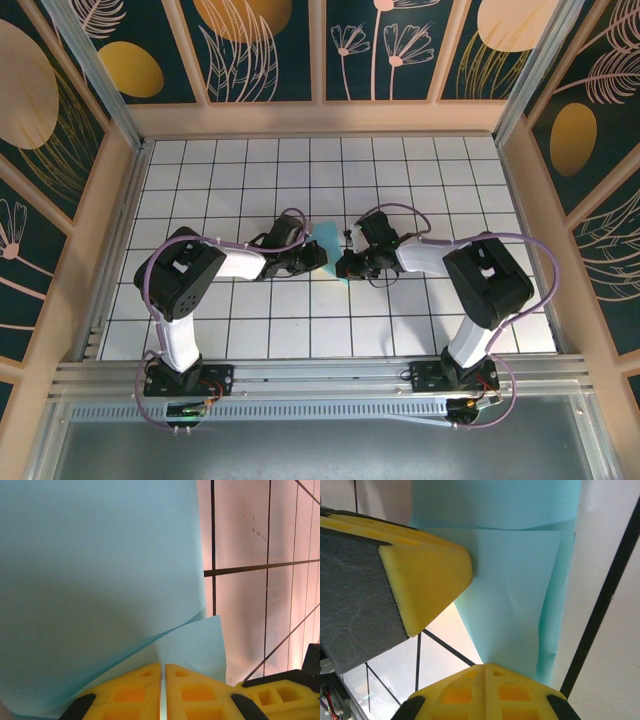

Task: Fold a paper plane with a square sheet of paper (fold left side to right side)
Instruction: Third fold the triangle at the center of the table.

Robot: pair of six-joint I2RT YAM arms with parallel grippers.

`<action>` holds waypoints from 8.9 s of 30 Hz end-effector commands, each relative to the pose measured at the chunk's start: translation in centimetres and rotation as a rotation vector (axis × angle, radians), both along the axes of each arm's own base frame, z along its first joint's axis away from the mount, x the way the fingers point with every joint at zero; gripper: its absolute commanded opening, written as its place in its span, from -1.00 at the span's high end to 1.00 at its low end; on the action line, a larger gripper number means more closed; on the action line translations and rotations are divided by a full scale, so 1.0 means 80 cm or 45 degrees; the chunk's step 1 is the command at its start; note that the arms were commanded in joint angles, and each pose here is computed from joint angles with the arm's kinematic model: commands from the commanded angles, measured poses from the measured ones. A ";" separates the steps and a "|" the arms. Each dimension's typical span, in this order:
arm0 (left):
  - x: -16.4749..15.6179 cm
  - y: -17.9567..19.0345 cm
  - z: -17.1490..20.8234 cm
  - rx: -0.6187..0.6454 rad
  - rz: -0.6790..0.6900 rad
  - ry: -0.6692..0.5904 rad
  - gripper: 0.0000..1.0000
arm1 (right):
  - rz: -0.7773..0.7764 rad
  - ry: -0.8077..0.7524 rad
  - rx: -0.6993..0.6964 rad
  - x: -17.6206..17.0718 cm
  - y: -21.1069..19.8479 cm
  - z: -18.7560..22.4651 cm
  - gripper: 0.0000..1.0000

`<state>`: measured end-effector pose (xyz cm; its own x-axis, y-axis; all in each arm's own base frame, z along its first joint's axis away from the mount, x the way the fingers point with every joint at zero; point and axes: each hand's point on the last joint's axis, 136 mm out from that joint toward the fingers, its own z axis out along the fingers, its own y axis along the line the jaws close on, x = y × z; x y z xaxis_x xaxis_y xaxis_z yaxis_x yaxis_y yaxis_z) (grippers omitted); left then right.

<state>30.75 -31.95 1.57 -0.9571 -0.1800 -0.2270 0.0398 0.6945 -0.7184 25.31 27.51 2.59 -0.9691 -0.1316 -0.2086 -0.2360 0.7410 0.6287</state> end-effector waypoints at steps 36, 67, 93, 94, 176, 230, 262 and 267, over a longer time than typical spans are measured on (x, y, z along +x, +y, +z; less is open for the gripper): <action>-0.029 0.046 -0.075 0.282 0.058 0.181 0.84 | -0.022 0.125 -0.240 -0.048 -0.047 -0.030 1.00; -0.021 0.036 -0.060 0.243 0.047 0.153 0.87 | -0.122 -0.001 0.000 0.010 0.002 0.003 1.00; -0.032 -0.006 0.069 -0.188 -0.064 -0.125 1.00 | -0.161 0.161 -0.369 -0.021 -0.052 -0.066 1.00; -0.032 -0.011 0.068 -0.199 -0.071 -0.119 1.00 | -0.164 0.159 -0.382 -0.021 -0.055 -0.067 1.00; 0.012 0.025 -0.005 0.175 -0.131 -0.128 0.93 | -0.108 0.160 -0.506 -0.027 -0.062 -0.078 1.00; -0.008 0.057 -0.056 0.372 -0.106 -0.034 0.95 | -0.133 -0.038 0.002 0.027 0.046 0.014 1.00; 0.001 0.076 -0.068 0.505 -0.073 -0.067 1.00 | -0.314 0.158 -0.248 -0.052 -0.051 -0.027 1.00; 0.008 0.065 -0.048 0.445 -0.075 -0.105 0.93 | -0.323 0.093 -0.256 -0.043 -0.069 -0.011 1.00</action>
<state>32.91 -29.89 1.34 -0.9061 -0.0486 -0.4202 0.2094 0.8116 -0.5454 22.02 24.02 1.71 -0.9896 0.0746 -0.1231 -0.0015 0.8500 0.5267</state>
